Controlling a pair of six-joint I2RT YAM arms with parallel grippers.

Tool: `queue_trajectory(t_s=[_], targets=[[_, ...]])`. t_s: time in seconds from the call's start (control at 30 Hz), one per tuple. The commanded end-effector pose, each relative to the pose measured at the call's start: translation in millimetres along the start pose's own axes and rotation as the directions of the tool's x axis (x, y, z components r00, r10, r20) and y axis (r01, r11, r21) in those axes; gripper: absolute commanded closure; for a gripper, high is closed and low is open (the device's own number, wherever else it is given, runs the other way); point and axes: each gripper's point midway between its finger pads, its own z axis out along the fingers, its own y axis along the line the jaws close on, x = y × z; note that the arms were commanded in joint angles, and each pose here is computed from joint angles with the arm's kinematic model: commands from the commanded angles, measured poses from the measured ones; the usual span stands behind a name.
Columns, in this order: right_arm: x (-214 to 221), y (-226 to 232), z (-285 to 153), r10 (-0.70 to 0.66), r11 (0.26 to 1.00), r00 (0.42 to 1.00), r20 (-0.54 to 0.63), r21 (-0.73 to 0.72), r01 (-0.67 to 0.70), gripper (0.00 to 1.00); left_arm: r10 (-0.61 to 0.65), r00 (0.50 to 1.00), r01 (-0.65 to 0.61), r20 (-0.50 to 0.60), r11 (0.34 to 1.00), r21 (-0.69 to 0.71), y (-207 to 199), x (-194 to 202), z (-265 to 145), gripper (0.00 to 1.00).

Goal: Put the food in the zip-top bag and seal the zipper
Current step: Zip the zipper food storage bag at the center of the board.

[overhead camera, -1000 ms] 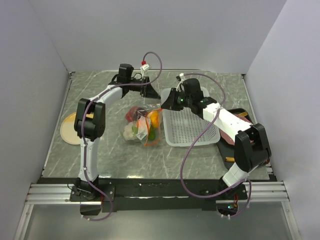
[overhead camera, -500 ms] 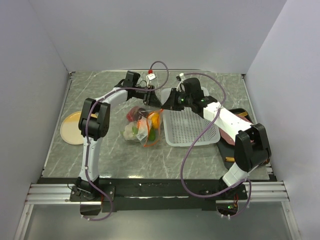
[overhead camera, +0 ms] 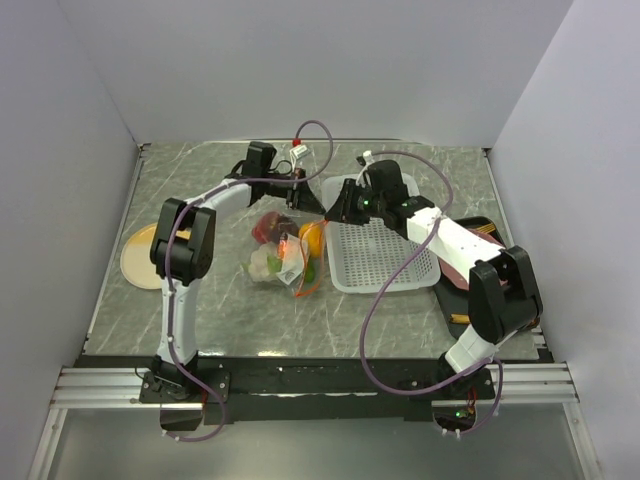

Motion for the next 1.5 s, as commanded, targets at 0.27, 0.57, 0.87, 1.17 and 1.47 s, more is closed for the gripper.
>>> queue_trajectory(t_s=[0.27,0.57,0.87,1.17,1.47], targets=[[-29,10,-18,0.079,0.997,0.981,0.175,-0.016,-0.077,0.56,0.098,0.989,-0.08,0.107,0.984,-0.161,-28,-35,-13,0.99],[-45,22,-32,0.143,0.987,0.953,0.265,-0.109,-0.118,0.57,0.083,0.988,-0.056,0.127,0.977,-0.207,-21,-34,-16,0.99],[-45,8,-23,0.194,0.98,0.948,0.253,-0.086,-0.178,0.59,0.098,0.985,-0.069,0.14,0.977,-0.2,-28,-40,-16,0.99],[-38,-2,-17,0.196,0.98,0.951,0.239,-0.062,-0.187,0.6,0.107,0.983,-0.078,0.148,0.978,-0.193,-32,-43,-18,0.99],[-42,-10,-13,0.181,0.983,0.953,0.242,-0.06,-0.171,0.6,0.103,0.983,-0.075,0.151,0.981,-0.18,-35,-43,-18,0.99]])
